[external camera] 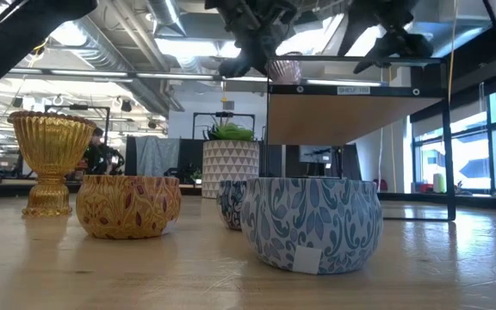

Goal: Pick & Place candle stick holders
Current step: Put the top pink glass candle holder on the shelf

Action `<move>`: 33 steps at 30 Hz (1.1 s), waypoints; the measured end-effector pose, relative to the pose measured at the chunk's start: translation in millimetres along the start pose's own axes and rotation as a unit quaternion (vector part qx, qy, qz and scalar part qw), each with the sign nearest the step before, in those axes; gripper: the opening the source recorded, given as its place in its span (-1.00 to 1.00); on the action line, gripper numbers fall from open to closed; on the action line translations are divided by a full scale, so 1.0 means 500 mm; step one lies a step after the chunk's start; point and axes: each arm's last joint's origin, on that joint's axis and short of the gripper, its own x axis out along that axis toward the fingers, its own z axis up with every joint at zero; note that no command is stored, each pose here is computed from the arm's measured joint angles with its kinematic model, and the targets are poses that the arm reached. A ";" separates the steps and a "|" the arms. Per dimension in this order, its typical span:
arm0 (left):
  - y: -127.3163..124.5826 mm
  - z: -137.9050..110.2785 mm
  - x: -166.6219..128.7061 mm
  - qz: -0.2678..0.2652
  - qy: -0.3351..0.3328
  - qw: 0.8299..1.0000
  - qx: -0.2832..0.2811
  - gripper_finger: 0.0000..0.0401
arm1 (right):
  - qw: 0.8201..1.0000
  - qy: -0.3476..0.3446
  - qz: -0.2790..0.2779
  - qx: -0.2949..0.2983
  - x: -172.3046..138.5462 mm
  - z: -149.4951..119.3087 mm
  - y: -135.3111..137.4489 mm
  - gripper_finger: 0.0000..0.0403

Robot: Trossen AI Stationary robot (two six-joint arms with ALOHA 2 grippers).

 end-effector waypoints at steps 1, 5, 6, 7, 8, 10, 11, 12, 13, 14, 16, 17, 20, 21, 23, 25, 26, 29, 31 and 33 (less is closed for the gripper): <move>0.000 0.000 0.000 0.000 0.001 1.000 0.000 -0.91 | 1.000 0.002 0.002 -0.003 0.004 0.000 0.003 -0.07; 0.001 -0.003 0.000 0.003 0.007 1.000 -0.002 -0.90 | 1.000 -0.003 0.009 -0.007 0.016 0.000 0.012 -0.07; 0.002 -0.004 0.000 0.005 0.009 1.000 -0.001 -0.90 | 1.000 -0.006 0.011 -0.007 0.019 0.001 0.015 -0.07; 0.002 -0.005 0.000 0.008 0.011 1.000 -0.001 -0.90 | 1.000 -0.008 0.012 -0.008 0.022 0.002 0.016 -0.07; 0.003 -0.005 0.000 0.011 0.010 1.000 0.000 -0.90 | 1.000 -0.010 0.013 -0.009 0.026 0.004 0.018 -0.07; 0.003 -0.005 0.000 0.014 0.010 1.000 0.000 -0.90 | 1.000 -0.014 0.019 -0.006 0.033 0.009 0.021 -0.07; 0.004 -0.006 0.000 0.015 0.012 1.000 -0.001 -0.90 | 1.000 -0.015 0.022 -0.004 0.036 0.011 0.023 -0.07; 0.004 -0.006 0.000 0.015 0.013 1.000 -0.001 -0.90 | 1.000 -0.014 0.024 -0.003 0.039 0.012 0.024 -0.07; 0.004 -0.006 0.000 0.015 0.014 1.000 -0.001 -0.90 | 1.000 -0.012 0.027 -0.002 0.042 0.013 0.026 -0.06; 0.004 -0.006 0.000 0.015 0.013 1.000 0.000 -0.89 | 0.999 -0.012 0.033 -0.001 0.045 0.015 0.028 -0.06; 0.004 -0.006 0.002 0.016 0.014 1.000 0.002 -0.89 | 0.999 -0.008 0.043 -0.003 0.047 0.017 0.031 -0.06; 0.005 -0.005 0.006 0.016 0.016 1.000 0.001 -0.89 | 0.999 -0.009 0.046 -0.003 0.047 0.018 0.032 -0.06; 0.010 -0.008 0.016 0.023 0.031 0.999 0.001 -0.89 | 0.999 -0.010 0.050 -0.001 0.047 0.019 0.033 -0.06; 0.010 -0.007 0.020 0.022 0.031 0.999 0.002 -0.89 | 0.999 -0.011 0.051 -0.001 0.047 0.020 0.033 -0.06; 0.010 -0.005 0.023 0.017 0.031 0.999 0.005 -0.89 | 0.998 -0.012 0.054 0.000 0.047 0.020 0.034 -0.06; 0.010 -0.006 0.023 0.019 0.031 0.999 0.007 -0.89 | 0.998 -0.011 0.055 0.000 0.046 0.020 0.034 -0.06; 0.010 -0.005 0.023 0.018 0.029 0.999 0.008 -0.89 | 0.998 -0.010 0.055 0.000 0.046 0.020 0.034 -0.06; 0.009 -0.004 0.023 0.018 0.027 0.999 0.010 -0.88 | 0.998 -0.010 0.055 0.000 0.046 0.020 0.034 -0.06; 0.009 -0.005 0.023 0.019 0.027 0.999 0.013 -0.88 | 0.998 -0.010 0.055 0.000 0.046 0.020 0.034 -0.06; 0.009 -0.005 0.023 0.019 0.028 0.999 0.014 -0.88 | 0.998 -0.009 0.056 0.000 0.046 0.020 0.034 -0.06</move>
